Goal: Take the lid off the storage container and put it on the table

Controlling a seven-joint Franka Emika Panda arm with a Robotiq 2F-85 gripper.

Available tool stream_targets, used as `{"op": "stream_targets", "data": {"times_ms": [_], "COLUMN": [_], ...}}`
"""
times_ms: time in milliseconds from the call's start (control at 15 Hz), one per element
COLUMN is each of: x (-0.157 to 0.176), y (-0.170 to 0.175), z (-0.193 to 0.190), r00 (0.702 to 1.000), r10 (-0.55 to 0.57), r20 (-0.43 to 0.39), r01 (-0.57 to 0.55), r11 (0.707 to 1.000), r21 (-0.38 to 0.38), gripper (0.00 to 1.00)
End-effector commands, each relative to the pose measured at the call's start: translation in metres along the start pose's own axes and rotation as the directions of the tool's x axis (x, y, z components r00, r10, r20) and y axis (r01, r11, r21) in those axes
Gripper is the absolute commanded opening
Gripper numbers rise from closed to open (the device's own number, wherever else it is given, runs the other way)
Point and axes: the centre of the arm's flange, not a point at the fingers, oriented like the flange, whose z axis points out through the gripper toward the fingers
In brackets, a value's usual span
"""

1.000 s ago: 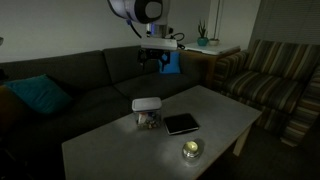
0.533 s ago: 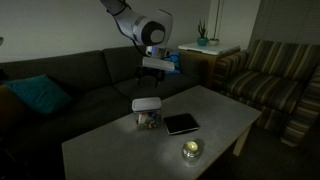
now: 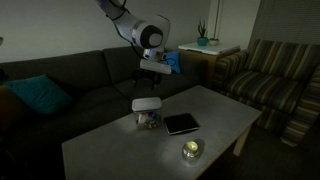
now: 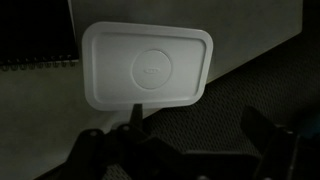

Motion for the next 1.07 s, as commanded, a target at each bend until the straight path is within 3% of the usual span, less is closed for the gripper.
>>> {"op": "stream_targets", "data": {"times_ms": [0, 200, 333, 400, 600, 1000], "x": [0.013, 0.024, 0.025, 0.025, 0.015, 0.003], "y": [-0.01, -0.012, -0.018, -0.019, -0.014, 0.007], "z": [-0.01, 0.009, 0.023, 0.027, 0.041, 0.049], "r00": [0.992, 0.976, 0.975, 0.978, 0.982, 0.985], "r10": [0.087, 0.125, 0.115, 0.105, 0.11, 0.147], "r20": [0.089, 0.177, 0.192, 0.178, 0.151, 0.087], "r01": [-0.08, -0.106, -0.096, -0.089, -0.092, -0.125], "r11": [0.993, 0.988, 0.99, 0.991, 0.988, 0.968], "r21": [-0.085, -0.112, -0.104, -0.095, -0.124, -0.218], "gripper": [1.0, 1.0, 0.98, 0.74, 0.65, 0.22]}}
